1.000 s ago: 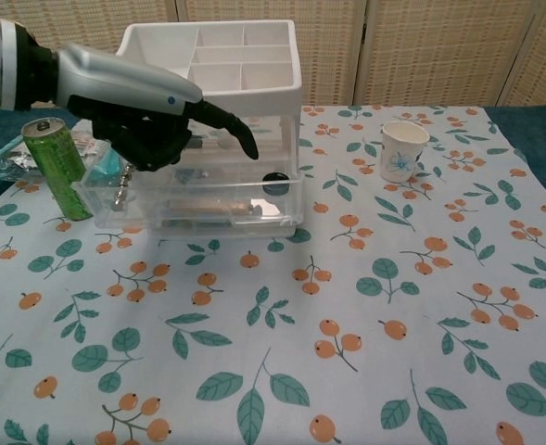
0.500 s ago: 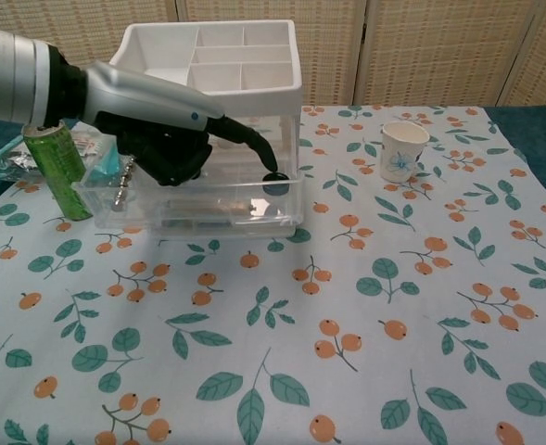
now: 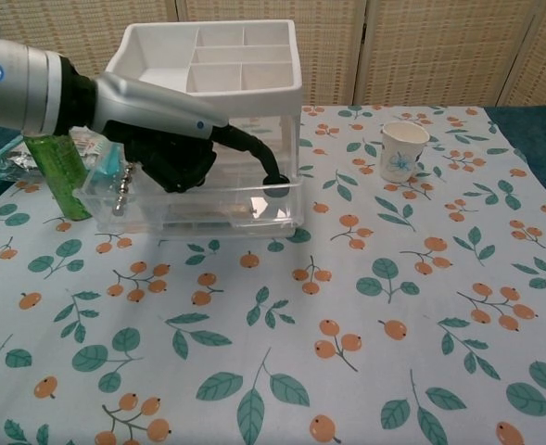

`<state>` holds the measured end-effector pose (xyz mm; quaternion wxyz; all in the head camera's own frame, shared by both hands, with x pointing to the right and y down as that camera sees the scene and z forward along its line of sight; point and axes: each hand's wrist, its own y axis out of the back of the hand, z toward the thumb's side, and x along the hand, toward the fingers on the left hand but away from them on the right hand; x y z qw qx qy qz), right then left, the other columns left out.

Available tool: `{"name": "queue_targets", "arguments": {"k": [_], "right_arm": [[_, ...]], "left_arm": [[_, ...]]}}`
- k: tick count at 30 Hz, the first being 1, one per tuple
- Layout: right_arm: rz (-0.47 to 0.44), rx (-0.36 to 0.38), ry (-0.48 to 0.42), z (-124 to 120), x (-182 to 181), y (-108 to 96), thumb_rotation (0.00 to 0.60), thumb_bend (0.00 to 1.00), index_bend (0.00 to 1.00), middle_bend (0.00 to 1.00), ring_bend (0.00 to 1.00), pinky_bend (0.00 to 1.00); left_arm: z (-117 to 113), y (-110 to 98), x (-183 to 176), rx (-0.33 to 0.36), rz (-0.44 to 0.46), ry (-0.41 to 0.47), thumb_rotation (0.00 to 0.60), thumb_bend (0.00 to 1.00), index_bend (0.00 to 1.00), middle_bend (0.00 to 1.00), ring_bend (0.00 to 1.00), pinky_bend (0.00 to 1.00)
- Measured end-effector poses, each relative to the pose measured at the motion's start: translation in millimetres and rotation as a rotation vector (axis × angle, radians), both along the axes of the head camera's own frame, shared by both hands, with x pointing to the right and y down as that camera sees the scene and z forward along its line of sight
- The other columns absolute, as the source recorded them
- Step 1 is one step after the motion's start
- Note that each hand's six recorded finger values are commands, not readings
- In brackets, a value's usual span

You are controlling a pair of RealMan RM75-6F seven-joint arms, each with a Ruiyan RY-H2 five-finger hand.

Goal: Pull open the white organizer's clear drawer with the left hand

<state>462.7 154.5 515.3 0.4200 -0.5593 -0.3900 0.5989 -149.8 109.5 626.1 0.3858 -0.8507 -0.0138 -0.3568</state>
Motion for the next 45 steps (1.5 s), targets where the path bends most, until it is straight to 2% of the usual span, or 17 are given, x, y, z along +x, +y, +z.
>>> {"name": "queue_targets", "arguments": {"k": [17, 30, 34, 39, 45], "right_arm": [[0.012, -0.008, 0.005, 4.6, 4.9, -2.2, 0.6, 0.37, 0.08, 0.14, 0.12, 0.16], [0.013, -0.007, 0.005, 7.0, 5.7, -4.3, 0.6, 0.37, 0.08, 0.14, 0.12, 0.16], [0.011, -0.006, 0.005, 7.2, 5.1, -4.5, 0.6, 0.37, 0.08, 0.14, 0.12, 0.16], [0.01, -0.004, 0.005, 6.6, 4.3, -4.7, 0.6, 0.37, 0.08, 0.13, 0.12, 0.16], [0.01, -0.003, 0.005, 5.7, 3.8, -4.0, 0.6, 0.37, 0.08, 0.14, 0.12, 0.16]], "left_arm": [[3.8, -1.8, 3.4, -0.026, 0.025, -0.04, 0.506, 0.91, 0.13, 0.96, 1.0, 1.0], [1.5, -7.1, 1.9, -0.015, 0.033, -0.052, 0.495, 0.91, 0.21, 0.96, 1.0, 1.0], [0.1, -8.6, -0.5, -0.007, 0.033, -0.058, 0.48, 0.91, 0.22, 0.96, 1.0, 1.0], [-0.6, -10.9, -3.1, 0.003, 0.03, -0.065, 0.418, 0.91, 0.24, 0.96, 1.0, 1.0], [-0.8, -13.4, -6.3, 0.025, 0.032, -0.075, 0.398, 0.91, 0.25, 0.96, 1.0, 1.0]]}}
